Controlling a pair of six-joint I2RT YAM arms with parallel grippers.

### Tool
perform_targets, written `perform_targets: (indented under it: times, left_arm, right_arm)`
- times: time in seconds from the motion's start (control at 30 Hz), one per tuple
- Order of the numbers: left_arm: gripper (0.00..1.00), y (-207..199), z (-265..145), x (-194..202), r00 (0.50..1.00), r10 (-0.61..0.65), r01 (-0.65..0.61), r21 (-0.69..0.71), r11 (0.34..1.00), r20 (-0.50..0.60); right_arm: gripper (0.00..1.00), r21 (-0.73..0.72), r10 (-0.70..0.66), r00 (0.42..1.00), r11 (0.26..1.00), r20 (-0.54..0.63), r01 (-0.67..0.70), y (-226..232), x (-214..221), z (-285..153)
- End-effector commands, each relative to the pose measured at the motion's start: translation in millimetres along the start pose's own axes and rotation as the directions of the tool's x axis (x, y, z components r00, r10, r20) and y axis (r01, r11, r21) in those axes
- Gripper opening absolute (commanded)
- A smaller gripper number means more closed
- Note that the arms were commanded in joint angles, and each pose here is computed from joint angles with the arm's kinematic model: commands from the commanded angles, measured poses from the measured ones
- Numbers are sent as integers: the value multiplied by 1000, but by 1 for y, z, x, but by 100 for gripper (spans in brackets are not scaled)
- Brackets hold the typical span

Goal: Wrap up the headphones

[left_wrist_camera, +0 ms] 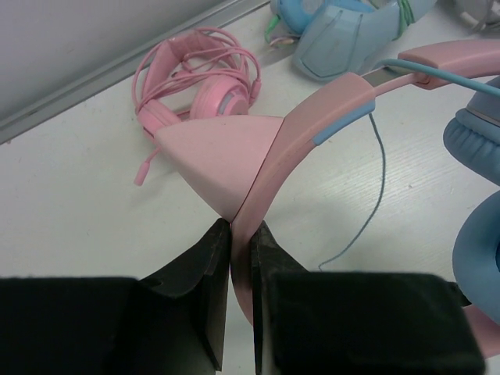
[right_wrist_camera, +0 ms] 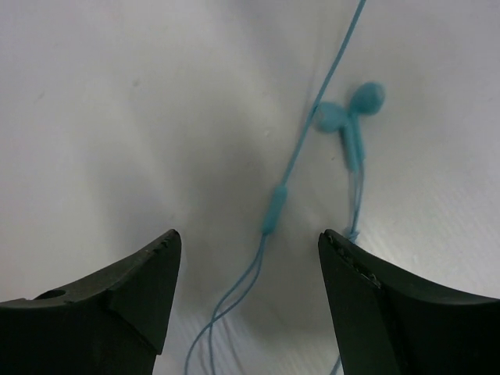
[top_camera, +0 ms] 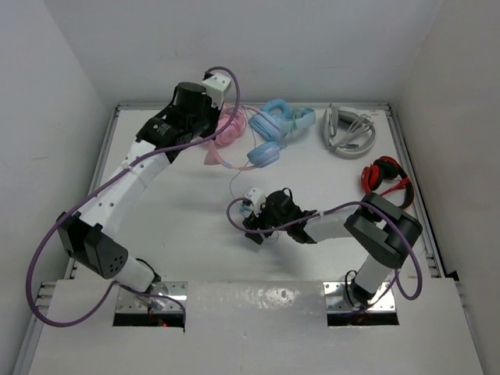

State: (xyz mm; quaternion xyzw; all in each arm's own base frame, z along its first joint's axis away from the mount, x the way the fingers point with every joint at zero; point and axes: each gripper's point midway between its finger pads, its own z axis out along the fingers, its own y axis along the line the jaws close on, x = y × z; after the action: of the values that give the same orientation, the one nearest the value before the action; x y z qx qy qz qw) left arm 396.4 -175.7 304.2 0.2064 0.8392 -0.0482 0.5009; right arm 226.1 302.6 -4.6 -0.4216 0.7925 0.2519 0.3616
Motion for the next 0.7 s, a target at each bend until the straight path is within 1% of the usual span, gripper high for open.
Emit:
perform_targets:
  times: [0.0,0.07,0.13,0.17,0.23,0.33,0.37,0.4,0.47,0.53,0.57,0.6,0.63,0.67]
  left_arm:
    - [0,-2,-37,-68,975,-76,70,37,997,207]
    - [0,2,-47,-80,968,-82,77,32,997,236]
    - [0,3,-52,-87,964,-84,78,34,996,251]
    - [0,3,-58,-94,960,-87,81,35,996,267]
    - [0,4,-63,-101,955,-91,83,38,996,282]
    - [0,9,-71,-110,948,-90,86,25,996,305]
    - [0,9,-73,-112,946,-90,88,21,996,311]
    - [0,13,-75,-114,944,-88,91,7,996,318]
    - [0,14,-77,-117,941,-86,91,0,996,326]
    - [0,15,-80,-119,940,-86,92,-1,996,331]
    - [0,15,-81,-120,938,-87,92,-1,996,335]
    - [0,15,-83,-122,937,-87,92,0,996,339]
    - [0,16,-86,-124,934,-88,94,-1,996,348]
    - [0,16,-88,-125,931,-97,104,1,995,352]
  right_arm:
    - [71,123,8,988,992,156,-27,-22,-40,9]
    - [70,161,2,989,987,149,-26,-31,-50,16]
    - [69,151,8,993,988,117,-26,-31,-46,26]
    - [67,144,6,991,989,131,-26,-30,-53,30]
    - [67,140,7,986,990,168,-31,-29,-61,31]
    - [69,162,-8,965,986,261,-35,-33,-96,25]
    - [71,177,-8,957,983,291,-45,-36,-107,22]
    - [72,225,-1,944,971,329,-78,-45,-119,17]
    - [75,253,-7,924,963,382,-97,-51,-135,15]
    - [75,277,-33,929,958,369,-76,-57,-139,21]
    - [75,294,-26,943,953,331,-77,-62,-136,33]
    - [73,311,-19,950,947,311,-83,-66,-132,38]
    - [68,356,8,955,927,297,-119,-75,-133,42]
    - [66,364,32,958,921,284,-139,-78,-129,46]
